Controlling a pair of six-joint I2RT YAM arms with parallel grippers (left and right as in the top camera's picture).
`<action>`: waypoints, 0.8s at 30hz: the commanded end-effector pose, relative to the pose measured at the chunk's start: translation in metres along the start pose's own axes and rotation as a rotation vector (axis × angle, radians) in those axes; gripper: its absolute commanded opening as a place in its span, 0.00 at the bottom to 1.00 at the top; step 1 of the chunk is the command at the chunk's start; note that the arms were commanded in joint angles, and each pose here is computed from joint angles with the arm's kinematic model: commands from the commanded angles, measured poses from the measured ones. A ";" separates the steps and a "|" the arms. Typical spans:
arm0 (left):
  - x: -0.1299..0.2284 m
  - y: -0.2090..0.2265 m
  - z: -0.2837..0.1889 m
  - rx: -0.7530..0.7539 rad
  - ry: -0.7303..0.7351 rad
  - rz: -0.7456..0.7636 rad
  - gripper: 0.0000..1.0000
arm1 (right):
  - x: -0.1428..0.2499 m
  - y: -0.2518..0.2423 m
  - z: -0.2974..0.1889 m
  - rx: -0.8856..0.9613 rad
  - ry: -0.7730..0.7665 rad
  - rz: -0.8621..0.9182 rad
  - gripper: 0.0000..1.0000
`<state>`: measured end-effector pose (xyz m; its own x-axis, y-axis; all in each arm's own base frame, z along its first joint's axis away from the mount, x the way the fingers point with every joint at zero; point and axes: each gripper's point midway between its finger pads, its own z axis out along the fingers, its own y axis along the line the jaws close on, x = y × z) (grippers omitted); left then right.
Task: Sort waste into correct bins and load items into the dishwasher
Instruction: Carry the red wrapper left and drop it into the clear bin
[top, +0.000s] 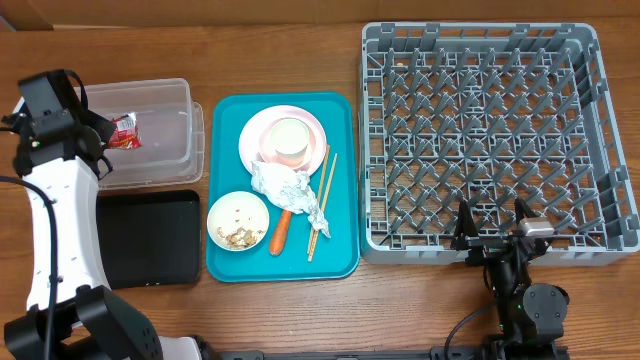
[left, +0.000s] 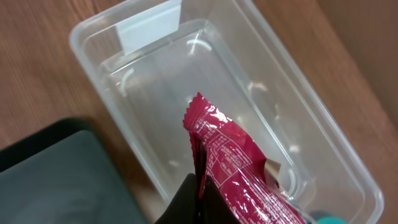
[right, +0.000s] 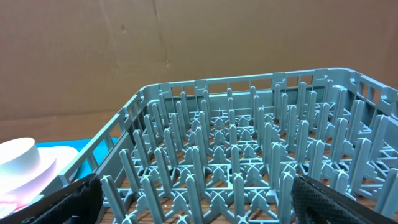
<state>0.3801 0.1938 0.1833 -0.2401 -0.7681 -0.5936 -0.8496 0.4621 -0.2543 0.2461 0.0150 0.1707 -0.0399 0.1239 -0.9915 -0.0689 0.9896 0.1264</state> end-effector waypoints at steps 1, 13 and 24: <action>-0.002 0.006 0.009 0.003 -0.026 -0.070 0.04 | 0.001 -0.001 0.000 0.003 -0.009 -0.001 1.00; -0.007 0.024 0.061 -0.096 -0.080 -0.106 0.04 | 0.001 -0.001 0.000 0.003 -0.009 -0.001 1.00; -0.011 -0.002 0.097 0.057 -0.064 -0.008 0.04 | 0.001 -0.001 0.000 0.003 -0.009 -0.001 1.00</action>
<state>0.4261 0.2442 0.1223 -0.1634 -0.7462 -0.6454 -0.8409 0.4474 -0.3044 0.2461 0.0150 0.1707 -0.0400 0.1242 -0.9914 -0.0688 0.9895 0.1268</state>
